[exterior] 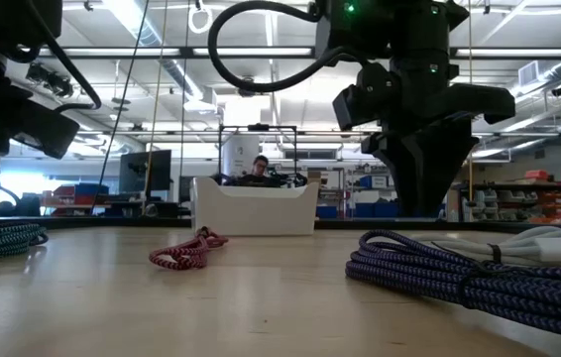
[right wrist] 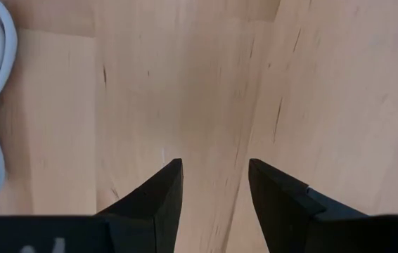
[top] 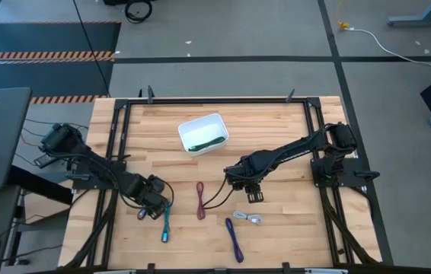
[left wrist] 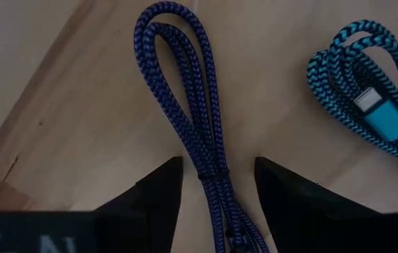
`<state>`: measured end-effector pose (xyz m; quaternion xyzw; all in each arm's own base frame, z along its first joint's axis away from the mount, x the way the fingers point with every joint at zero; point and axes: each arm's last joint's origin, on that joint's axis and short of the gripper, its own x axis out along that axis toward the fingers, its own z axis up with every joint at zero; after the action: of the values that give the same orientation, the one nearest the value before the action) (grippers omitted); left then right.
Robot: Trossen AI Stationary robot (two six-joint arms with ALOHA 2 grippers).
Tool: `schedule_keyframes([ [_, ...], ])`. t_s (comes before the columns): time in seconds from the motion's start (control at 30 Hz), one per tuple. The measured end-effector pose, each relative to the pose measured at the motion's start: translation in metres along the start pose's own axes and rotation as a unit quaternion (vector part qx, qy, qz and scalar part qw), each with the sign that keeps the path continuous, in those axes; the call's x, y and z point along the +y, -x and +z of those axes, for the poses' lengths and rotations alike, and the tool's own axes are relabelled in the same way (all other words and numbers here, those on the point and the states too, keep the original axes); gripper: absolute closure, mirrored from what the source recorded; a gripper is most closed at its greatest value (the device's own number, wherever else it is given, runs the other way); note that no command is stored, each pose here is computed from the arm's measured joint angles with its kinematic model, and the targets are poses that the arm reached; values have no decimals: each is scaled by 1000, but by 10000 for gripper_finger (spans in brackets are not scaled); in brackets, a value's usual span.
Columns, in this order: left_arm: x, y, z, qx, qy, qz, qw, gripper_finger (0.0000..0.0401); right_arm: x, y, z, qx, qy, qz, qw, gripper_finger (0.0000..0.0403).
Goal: Pick and place USB-C Cables
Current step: Put the left purple charger cable into the white bin
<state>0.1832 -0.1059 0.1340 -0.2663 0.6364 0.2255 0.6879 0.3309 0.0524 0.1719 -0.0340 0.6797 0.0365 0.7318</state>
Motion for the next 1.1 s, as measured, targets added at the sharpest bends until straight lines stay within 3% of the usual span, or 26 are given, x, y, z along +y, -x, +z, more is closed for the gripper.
schedule_keyframes([
  [0.5, 1, 0, 2, -18, -35, 5, 999, 377, 0, 0, -1, 8, -11, -1, 1000, 234],
  [0.87, -12, 20, 28, -61, -81, 0, 995, 365, 0, 0, -5, 27, -17, -3, 999, 234],
  [1.1, -16, 43, 61, -113, -112, 1, 987, 382, -1, 1, -12, 61, -28, -6, 998, 234],
])
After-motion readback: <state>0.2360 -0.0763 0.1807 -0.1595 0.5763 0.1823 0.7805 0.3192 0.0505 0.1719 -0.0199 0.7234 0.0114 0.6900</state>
